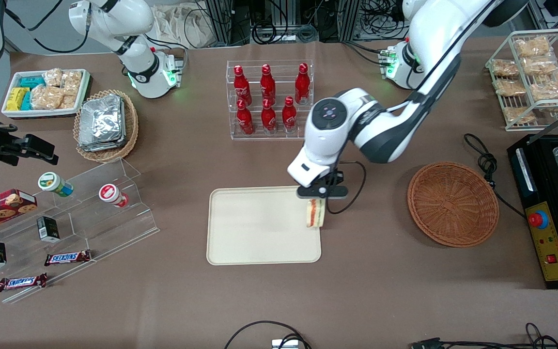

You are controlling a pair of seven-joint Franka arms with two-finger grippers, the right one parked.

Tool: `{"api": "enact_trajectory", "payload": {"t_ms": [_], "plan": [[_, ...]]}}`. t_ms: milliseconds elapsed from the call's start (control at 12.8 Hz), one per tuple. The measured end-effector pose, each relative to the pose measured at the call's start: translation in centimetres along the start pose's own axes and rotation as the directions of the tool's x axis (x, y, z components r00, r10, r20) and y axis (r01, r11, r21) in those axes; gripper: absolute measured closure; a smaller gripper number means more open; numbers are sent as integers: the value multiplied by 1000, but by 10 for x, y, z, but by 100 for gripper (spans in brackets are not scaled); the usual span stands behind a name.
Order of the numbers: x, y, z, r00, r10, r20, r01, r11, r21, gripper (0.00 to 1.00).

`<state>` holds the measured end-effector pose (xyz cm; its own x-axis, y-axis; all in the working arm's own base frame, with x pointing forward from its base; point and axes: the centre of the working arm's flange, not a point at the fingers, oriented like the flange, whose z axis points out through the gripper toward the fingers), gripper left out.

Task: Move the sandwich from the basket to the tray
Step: 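Lower the sandwich onto the tray and open the left gripper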

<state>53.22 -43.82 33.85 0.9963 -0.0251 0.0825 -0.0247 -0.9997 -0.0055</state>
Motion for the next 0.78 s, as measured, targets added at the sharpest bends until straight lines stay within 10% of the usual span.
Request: {"api": "enact_trajectory", "payload": {"t_ms": [781], "plan": [[-1,16,106,994,24,103,-27,999,24,75]]}}
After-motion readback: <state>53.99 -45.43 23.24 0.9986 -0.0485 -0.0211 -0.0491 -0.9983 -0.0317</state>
